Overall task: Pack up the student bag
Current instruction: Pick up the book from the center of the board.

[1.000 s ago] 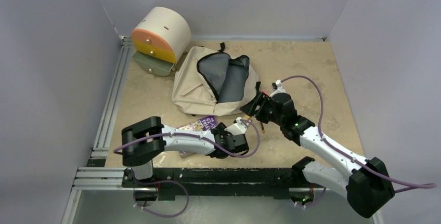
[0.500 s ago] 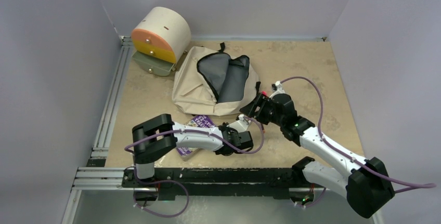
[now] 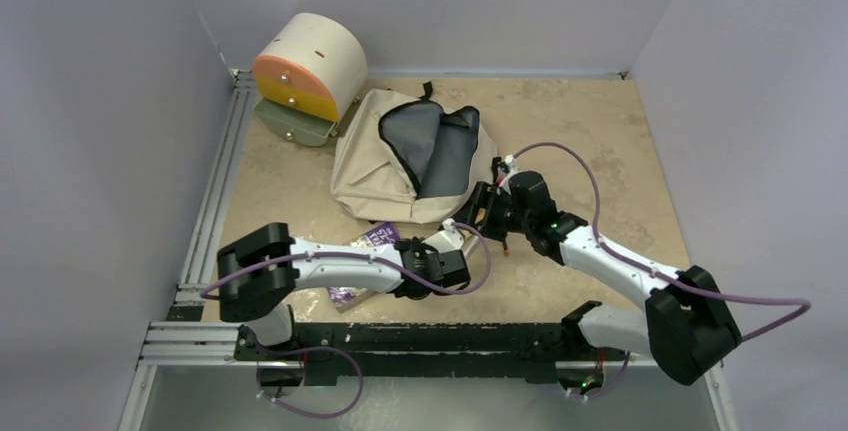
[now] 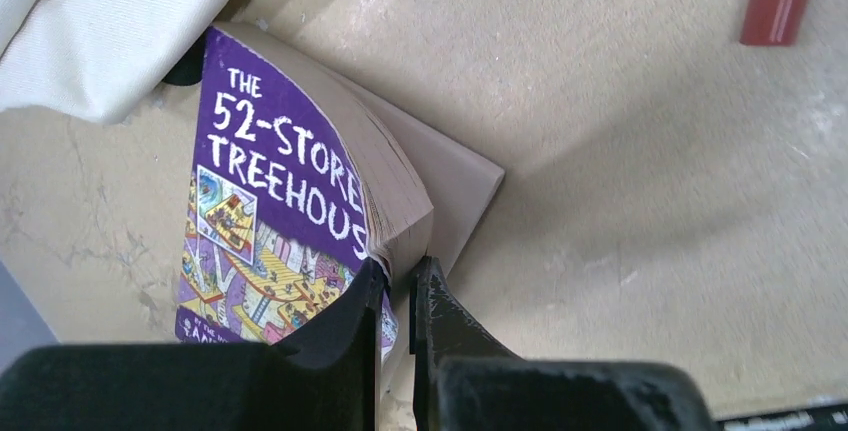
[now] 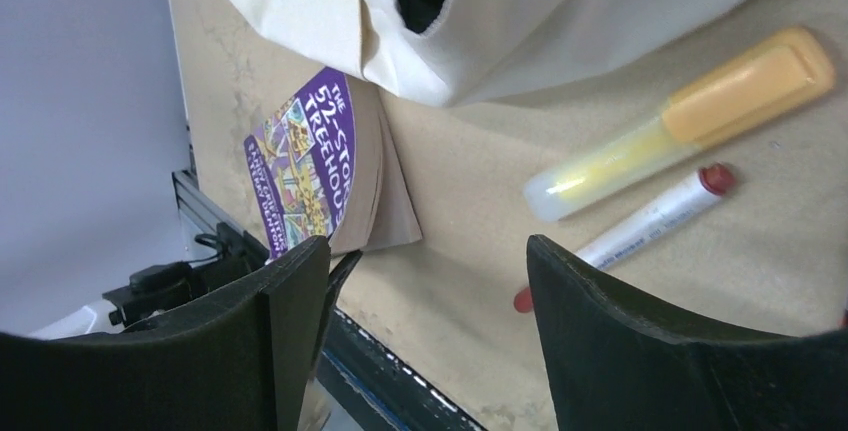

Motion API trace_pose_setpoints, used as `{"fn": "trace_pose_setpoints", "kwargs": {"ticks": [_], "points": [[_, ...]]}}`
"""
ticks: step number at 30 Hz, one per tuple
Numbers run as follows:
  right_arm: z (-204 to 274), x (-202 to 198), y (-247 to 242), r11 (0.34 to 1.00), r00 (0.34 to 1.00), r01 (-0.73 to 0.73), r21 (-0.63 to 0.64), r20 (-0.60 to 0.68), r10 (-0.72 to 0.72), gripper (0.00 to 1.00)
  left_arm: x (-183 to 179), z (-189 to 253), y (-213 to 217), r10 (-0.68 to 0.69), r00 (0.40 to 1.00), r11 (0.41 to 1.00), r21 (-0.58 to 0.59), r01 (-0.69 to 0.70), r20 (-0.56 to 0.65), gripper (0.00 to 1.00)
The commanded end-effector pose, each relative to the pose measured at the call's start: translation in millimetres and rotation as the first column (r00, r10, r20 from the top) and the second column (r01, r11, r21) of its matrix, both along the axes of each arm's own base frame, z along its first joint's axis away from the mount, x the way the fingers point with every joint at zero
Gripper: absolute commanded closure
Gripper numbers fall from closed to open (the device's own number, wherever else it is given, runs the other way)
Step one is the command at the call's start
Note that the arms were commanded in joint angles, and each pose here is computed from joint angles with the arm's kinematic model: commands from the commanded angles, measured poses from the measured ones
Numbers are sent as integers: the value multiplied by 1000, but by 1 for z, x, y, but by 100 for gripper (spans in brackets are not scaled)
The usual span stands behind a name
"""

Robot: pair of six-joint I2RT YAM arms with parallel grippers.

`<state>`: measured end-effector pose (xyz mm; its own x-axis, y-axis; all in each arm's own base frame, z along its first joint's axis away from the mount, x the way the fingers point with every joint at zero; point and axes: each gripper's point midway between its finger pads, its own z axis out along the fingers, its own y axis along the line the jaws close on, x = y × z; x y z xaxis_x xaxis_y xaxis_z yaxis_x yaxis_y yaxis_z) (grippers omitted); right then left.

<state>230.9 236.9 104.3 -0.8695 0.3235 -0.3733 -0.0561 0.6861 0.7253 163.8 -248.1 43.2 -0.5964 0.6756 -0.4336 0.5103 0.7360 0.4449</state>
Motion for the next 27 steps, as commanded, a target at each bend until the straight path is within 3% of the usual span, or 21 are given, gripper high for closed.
{"fn": "trace_pose_setpoints", "kwargs": {"ticks": [1,8,16,27], "points": [[29,13,23,993,992,-107,51,75,103,25,-9,18,-4,-4,1000,994,-112,2,-17,100],[31,16,50,980,986,-163,117,38,160,24,-11,23,-6,-12,1000,988,-156,11,-6,100],[14,-9,103,958,970,-241,154,-3,245,23,-11,36,-8,5,999,976,-218,4,41,100],[-19,-15,120,947,953,-281,156,-70,295,23,-7,61,-1,46,989,963,-270,-5,143,100]]}}
